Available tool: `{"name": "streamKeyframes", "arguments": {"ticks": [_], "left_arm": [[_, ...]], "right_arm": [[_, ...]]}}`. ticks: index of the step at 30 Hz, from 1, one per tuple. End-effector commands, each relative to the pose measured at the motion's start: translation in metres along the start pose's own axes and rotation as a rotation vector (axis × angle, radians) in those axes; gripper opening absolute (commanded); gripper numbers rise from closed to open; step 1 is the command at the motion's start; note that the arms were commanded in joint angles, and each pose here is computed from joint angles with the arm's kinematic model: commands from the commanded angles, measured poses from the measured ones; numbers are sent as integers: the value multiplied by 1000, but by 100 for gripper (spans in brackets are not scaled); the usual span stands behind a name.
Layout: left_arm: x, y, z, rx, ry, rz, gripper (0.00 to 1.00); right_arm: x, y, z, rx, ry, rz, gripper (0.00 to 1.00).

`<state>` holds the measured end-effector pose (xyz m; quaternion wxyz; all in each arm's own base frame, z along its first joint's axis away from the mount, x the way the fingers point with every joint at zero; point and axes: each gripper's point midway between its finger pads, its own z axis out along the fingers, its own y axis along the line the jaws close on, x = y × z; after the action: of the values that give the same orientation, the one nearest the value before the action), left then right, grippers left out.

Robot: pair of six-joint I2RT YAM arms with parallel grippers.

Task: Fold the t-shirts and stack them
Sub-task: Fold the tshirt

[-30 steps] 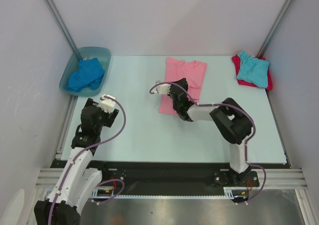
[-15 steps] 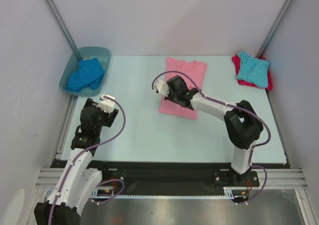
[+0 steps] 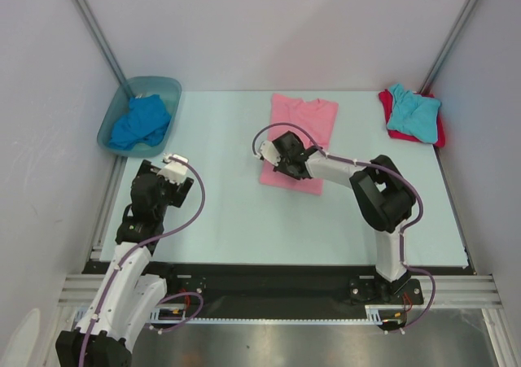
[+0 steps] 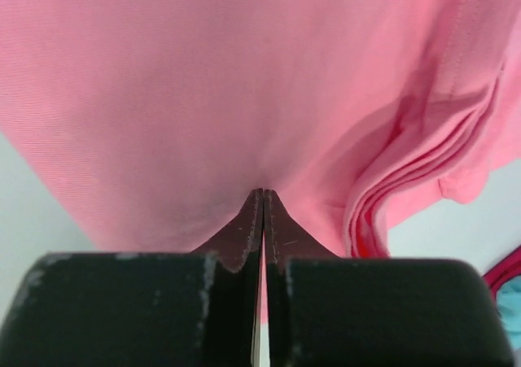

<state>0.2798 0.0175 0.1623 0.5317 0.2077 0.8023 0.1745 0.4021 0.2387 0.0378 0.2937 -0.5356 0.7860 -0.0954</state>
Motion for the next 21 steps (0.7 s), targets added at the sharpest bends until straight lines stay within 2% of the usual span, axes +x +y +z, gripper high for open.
{"name": "streamKeyframes", "arguments": {"ticks": [1, 8, 17, 21], "left_arm": [[-9, 1, -1, -1, -38, -13, 100], [-9, 1, -1, -3, -38, -14, 100], [-9, 0, 0, 3, -37, -16, 100], [-9, 0, 0, 3, -37, -16, 100]], "right_arm": [[-13, -33, -11, 92, -44, 52, 0], [-2, -56, -11, 146, -28, 67, 0], [-7, -122, -24, 527, -78, 11, 0], [-7, -142, -23, 643, -45, -34, 0]]}}
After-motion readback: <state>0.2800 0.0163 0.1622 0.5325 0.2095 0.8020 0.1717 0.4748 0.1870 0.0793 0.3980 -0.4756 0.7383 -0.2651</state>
